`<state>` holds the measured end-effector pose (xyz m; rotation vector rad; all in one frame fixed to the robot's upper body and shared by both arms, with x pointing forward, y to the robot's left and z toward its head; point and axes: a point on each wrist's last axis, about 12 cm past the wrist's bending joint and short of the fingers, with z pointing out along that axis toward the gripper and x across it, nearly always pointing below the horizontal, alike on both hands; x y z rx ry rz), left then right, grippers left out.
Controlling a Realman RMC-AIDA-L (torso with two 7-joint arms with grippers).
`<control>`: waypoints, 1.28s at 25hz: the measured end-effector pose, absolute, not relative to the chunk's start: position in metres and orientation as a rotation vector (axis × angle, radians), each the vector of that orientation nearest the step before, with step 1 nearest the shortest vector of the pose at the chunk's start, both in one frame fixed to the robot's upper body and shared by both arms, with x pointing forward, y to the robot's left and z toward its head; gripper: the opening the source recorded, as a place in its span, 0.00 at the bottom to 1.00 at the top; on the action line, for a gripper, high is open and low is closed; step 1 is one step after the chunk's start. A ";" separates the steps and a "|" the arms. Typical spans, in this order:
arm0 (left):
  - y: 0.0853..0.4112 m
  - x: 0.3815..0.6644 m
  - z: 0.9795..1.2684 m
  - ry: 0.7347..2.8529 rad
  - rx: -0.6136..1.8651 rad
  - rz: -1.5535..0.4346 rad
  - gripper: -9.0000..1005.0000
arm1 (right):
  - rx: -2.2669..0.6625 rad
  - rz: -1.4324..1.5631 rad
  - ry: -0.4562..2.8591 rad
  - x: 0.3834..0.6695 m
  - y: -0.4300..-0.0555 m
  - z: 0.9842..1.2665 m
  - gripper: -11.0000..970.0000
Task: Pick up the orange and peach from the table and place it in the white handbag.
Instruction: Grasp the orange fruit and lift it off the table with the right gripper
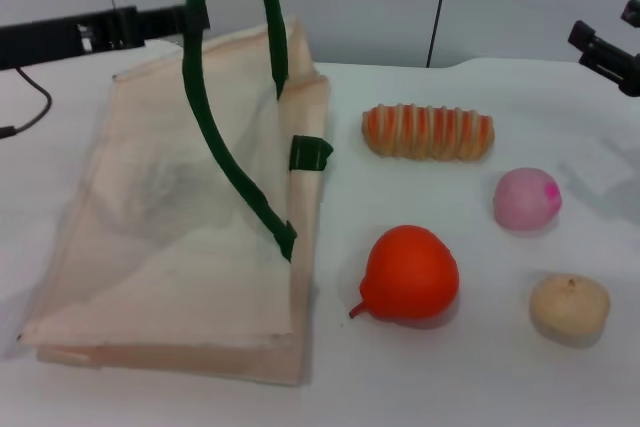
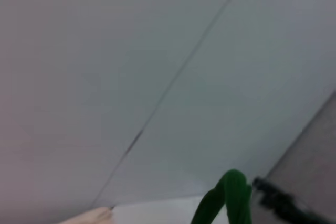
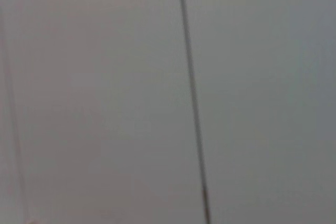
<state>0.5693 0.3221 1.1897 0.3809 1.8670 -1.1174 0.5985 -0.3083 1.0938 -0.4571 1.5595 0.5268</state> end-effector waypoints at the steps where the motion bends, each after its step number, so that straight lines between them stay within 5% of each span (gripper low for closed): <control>1: 0.324 0.566 1.192 1.837 0.394 -1.133 0.13 | -0.475 0.536 1.551 0.597 -0.308 1.095 0.91; 14: 0.329 0.548 1.207 1.609 0.486 -1.216 0.13 | -0.666 0.597 1.553 0.590 -0.302 1.100 0.91; 32: 0.349 0.545 1.198 1.639 0.374 -1.093 0.13 | -1.211 0.852 1.623 0.584 -0.260 1.113 0.91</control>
